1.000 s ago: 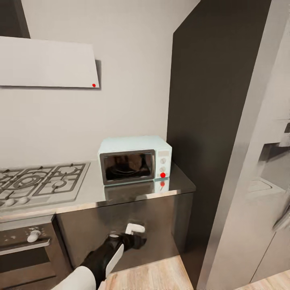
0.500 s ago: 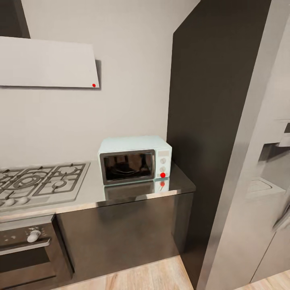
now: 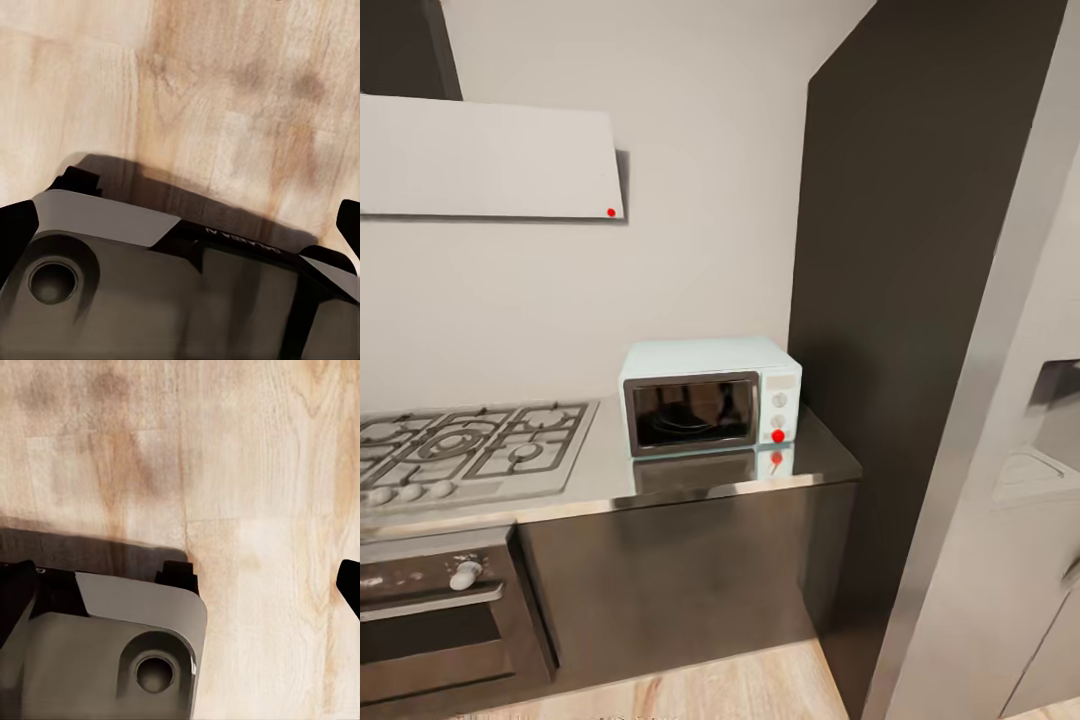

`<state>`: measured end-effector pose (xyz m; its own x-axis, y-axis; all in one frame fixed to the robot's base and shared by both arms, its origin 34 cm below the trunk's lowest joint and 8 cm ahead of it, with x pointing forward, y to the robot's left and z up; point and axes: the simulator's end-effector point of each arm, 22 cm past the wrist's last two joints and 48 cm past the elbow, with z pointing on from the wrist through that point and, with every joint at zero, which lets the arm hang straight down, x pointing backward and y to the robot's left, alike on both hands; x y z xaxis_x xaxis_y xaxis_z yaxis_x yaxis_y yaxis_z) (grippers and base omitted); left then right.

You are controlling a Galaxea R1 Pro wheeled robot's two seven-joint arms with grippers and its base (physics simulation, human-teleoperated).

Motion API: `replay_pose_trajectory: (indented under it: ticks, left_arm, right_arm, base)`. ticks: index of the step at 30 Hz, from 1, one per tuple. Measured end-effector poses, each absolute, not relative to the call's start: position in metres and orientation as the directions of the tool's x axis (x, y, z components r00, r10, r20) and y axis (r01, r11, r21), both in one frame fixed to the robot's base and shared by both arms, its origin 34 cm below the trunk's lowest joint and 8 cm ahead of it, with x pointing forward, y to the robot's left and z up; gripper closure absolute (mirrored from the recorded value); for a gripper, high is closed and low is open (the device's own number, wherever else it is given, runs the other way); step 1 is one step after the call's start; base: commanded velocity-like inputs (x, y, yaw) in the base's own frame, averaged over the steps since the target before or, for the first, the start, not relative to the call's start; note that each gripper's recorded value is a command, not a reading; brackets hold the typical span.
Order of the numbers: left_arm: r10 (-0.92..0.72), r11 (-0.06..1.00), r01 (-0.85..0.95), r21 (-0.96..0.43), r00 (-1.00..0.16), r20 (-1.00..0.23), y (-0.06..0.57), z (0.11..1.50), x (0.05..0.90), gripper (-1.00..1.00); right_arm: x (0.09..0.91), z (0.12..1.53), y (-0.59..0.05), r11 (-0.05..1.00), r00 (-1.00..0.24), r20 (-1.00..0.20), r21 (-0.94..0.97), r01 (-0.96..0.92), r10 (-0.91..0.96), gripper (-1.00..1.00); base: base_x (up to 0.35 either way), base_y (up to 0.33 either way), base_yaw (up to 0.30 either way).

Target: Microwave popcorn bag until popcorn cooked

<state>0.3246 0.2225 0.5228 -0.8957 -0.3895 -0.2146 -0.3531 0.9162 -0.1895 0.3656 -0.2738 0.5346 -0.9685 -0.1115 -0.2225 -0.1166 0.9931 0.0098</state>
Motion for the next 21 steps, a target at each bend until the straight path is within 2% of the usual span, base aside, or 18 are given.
replay_pose_trajectory:
  ticks: [2, 9, 11, 14, 17, 21]
  left_arm:
    - [-0.389, 0.916, -0.353, -0.189, -0.896, -0.214, 0.222, 0.523, 0.325, -1.0]
    - [-0.388, 0.917, -0.351, -0.19, -0.897, -0.213, 0.222, 0.523, 0.324, -1.0]
    - [-0.388, 0.917, -0.351, -0.19, -0.897, -0.214, 0.222, 0.523, 0.324, -1.0]
    - [-0.388, 0.917, -0.352, -0.189, -0.896, -0.214, 0.222, 0.523, 0.324, -1.0]
    - [-0.388, 0.917, -0.352, -0.189, -0.896, -0.214, 0.222, 0.523, 0.324, -1.0]
    - [-0.388, 0.917, -0.352, -0.19, -0.896, -0.214, 0.222, 0.523, 0.325, -1.0]
  right_arm:
    - [0.366, 0.535, -0.273, 0.993, -0.968, -0.222, 0.01, -0.118, -0.113, -1.0]
    - [0.364, 0.534, -0.271, 0.989, -0.967, -0.212, 0.007, -0.144, -0.14, -1.0]
    - [0.386, 0.54, -0.238, 0.981, -0.947, -0.264, 0.009, -0.192, -0.183, -1.0]
    - [0.461, 0.577, -0.18, 0.97, -0.882, -0.412, -0.026, -0.241, -0.23, -1.0]
    - [0.527, 0.622, -0.219, 0.949, -0.816, -0.485, -0.182, -0.258, -0.315, -1.0]
    - [0.581, 0.681, -0.223, 0.926, -0.752, -0.54, -0.21, -0.315, -0.378, -1.0]
  base:
    - [0.0, 0.0, 0.263]
    - [0.0, 0.0, 0.026]
    - [0.0, 0.0, 0.0]
    - [0.0, 0.0, 0.0]
    - [0.0, 0.0, 0.0]
    - [0.0, 0.0, 0.0]
